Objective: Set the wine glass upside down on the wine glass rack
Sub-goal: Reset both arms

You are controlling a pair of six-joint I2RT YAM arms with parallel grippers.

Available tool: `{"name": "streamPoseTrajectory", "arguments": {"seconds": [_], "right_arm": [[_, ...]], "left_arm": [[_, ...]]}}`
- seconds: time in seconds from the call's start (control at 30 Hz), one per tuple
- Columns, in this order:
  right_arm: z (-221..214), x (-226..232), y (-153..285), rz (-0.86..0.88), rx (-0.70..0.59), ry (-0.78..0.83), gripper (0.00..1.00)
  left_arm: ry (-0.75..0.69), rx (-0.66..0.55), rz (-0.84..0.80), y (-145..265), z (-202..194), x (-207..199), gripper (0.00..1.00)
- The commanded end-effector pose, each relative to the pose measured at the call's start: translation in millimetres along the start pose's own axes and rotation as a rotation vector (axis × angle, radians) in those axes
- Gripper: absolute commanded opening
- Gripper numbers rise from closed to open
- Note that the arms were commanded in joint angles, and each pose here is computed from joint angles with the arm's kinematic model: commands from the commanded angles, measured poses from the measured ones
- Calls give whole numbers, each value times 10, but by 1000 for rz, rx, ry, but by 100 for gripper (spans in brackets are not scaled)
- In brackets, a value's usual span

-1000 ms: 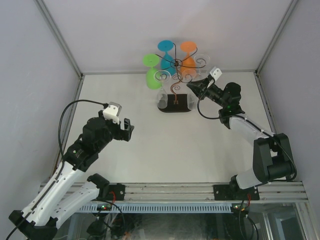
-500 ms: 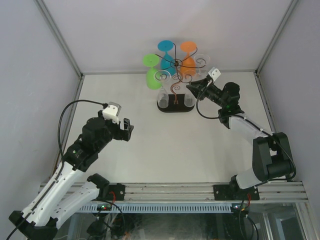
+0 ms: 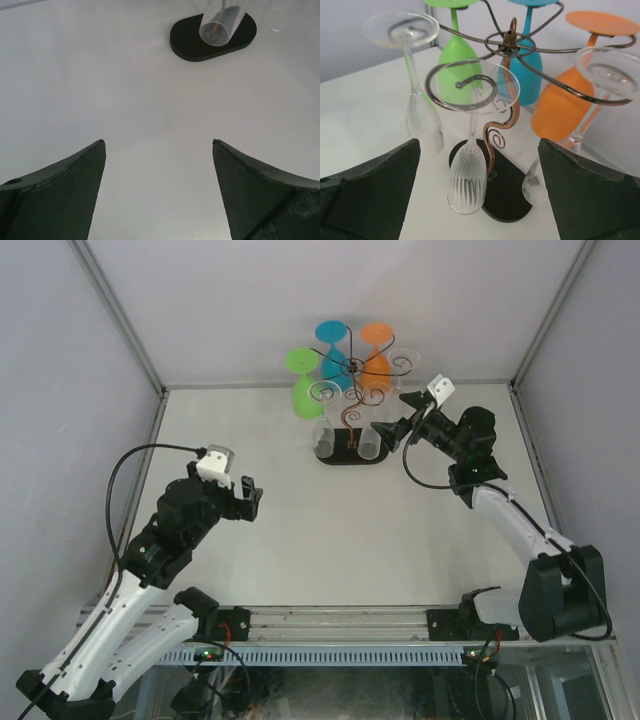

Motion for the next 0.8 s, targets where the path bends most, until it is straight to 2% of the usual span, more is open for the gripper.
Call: {"name": "streamPoseTrajectory", "arguments": {"seconds": [0.0,0.07,0.17,0.27,0.47,0.63,0.77], "right_arm": [[211,64,268,-87,-4,6,100],[280,118,452,-147,-13,-20,100],[328,229,728,-227,-16,-92,100],[320,337,1060,-341,15,-241,100],[251,622,1629,-402,61,-254,100],[258,858,1962,-384,-10,-208,100],[90,863,2107,-444,-35,-225,100]], "left_arm": [[48,-71,86,70,74,139,92],[61,-100,114,119,116,184,100],[79,-150,163,215,170,269,100],[100,-184,192,300,197,321,100],[167,-226,173,503,173,316,100],[205,-270,194,637,69,375,100],[216,-256,205,615,-102,397,100]]}}
Point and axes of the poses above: each gripper's point midway between its finger pads, its own y axis back along the fingers, its own x axis along the line the jaws close on, z = x × y, the point moved 3 cm from there along y, back along the fingers, and after that the axes turned 1 degree about -y, right-handed, at the moved point
